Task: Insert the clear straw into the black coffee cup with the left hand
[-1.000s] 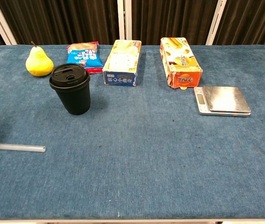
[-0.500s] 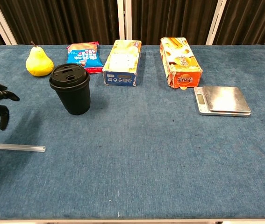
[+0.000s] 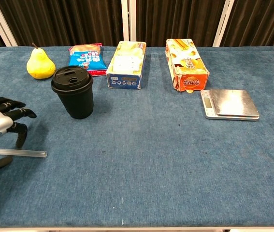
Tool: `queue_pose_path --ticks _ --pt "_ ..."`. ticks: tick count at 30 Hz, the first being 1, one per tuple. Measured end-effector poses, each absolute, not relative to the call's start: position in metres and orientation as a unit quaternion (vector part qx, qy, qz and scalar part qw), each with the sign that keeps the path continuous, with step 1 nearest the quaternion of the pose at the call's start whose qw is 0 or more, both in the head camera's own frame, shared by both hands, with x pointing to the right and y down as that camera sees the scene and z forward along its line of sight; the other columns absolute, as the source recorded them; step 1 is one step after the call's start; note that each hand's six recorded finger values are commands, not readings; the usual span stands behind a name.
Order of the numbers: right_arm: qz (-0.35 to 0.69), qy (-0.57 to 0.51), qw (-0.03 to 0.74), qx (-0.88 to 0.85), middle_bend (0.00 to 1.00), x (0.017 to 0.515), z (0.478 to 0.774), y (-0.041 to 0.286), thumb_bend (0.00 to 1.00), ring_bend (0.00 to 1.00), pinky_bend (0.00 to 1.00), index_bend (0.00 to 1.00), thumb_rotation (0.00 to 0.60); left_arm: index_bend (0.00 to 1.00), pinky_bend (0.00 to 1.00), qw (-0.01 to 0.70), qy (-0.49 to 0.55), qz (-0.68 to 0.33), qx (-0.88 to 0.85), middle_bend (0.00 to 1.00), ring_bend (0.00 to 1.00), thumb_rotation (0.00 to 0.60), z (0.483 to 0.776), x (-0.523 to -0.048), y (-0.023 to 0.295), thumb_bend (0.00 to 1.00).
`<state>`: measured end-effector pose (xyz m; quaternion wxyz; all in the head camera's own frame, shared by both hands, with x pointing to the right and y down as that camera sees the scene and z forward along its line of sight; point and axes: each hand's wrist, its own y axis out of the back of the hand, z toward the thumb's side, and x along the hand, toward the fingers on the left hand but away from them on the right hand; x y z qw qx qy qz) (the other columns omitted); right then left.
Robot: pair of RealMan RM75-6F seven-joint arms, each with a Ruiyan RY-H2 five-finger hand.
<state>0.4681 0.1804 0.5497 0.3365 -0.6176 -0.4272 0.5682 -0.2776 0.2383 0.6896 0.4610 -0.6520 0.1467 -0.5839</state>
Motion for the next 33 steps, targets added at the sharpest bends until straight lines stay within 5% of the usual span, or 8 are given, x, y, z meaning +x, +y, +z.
queue_pose_path --ticks 22,33 --pt "0.571 -0.425 0.333 -0.619 0.06 0.468 0.553 0.18 0.11 0.0 0.02 0.0 0.6 0.58 0.0 0.414 0.171 -0.595 -0.667 0.19 0.0 0.6 0.702 -0.282 0.236 0.37" --pt "0.58 -0.406 0.322 -0.629 0.06 0.465 0.562 0.186 0.11 0.0 0.02 0.0 0.6 0.58 0.0 0.327 0.326 -0.543 -0.702 0.19 0.0 0.6 0.662 -0.299 0.199 0.42"
